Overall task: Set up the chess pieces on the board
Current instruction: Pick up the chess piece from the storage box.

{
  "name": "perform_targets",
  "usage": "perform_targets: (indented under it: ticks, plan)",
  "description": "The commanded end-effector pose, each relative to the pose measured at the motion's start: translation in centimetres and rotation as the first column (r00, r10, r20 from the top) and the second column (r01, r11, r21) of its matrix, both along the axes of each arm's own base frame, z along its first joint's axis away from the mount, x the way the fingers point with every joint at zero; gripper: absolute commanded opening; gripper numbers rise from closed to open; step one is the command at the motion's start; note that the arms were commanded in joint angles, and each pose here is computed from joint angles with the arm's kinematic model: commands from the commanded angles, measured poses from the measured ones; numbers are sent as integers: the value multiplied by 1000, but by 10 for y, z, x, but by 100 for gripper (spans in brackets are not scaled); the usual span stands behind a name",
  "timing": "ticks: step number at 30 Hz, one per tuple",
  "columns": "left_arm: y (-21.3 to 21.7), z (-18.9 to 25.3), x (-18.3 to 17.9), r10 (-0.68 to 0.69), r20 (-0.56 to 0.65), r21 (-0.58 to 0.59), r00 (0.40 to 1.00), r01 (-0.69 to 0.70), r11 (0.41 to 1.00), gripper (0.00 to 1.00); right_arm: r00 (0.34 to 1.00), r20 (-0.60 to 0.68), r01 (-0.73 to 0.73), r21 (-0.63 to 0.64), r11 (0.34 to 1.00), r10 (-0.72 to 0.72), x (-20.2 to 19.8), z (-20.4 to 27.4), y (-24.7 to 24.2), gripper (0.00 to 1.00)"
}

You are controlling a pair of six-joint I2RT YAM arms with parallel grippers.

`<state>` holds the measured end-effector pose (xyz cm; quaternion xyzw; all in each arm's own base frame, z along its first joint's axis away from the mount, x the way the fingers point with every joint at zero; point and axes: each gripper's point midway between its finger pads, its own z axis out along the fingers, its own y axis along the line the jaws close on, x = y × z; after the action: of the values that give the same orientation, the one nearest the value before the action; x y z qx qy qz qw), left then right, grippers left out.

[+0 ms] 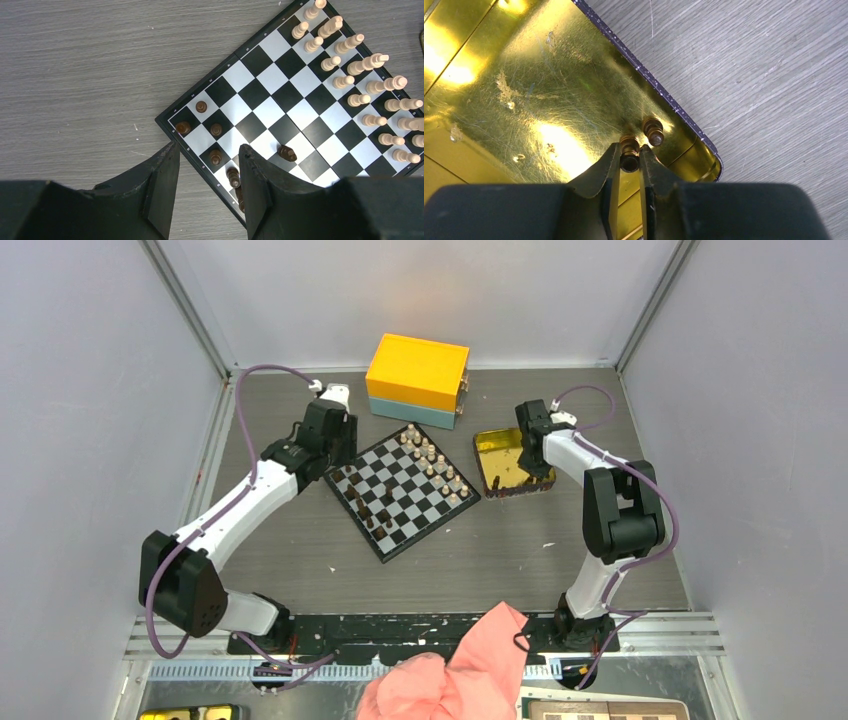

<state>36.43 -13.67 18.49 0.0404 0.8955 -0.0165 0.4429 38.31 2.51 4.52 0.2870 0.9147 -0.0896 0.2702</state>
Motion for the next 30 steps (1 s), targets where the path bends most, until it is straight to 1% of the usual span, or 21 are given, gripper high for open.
perform_targets:
  ticks: [1, 4, 17, 20, 23, 26, 30]
  plan:
    - [-1, 15, 4, 2, 55, -14, 998, -1, 1000, 48, 997, 78, 9, 12, 1000, -10, 20, 19, 2, 9]
    - [0, 14, 4, 2, 54, -12, 999, -1, 1000, 48, 996, 89, 5, 23, 1000, -7, 24, 23, 5, 1]
    - [3, 13, -1, 8, 53, -14, 999, -7, 1000, 48, 984, 175, -63, 130, 989, 40, 51, 53, 29, 1]
    - [4, 15, -3, 11, 60, -15, 998, -10, 1000, 48, 974, 207, -128, 144, 981, 96, 53, 67, 43, 1]
    - [8, 18, -6, 21, 58, -5, 998, -21, 1000, 48, 954, 240, -208, 108, 972, 178, 50, 90, 62, 1]
    - [14, 20, -11, 42, 59, -1, 997, -42, 999, 48, 931, 235, -303, 68, 951, 279, 39, 107, 91, 1]
    - [22, 24, -25, 69, 57, -18, 996, -68, 998, 48, 891, 230, -414, 60, 908, 391, 18, 120, 134, 1]
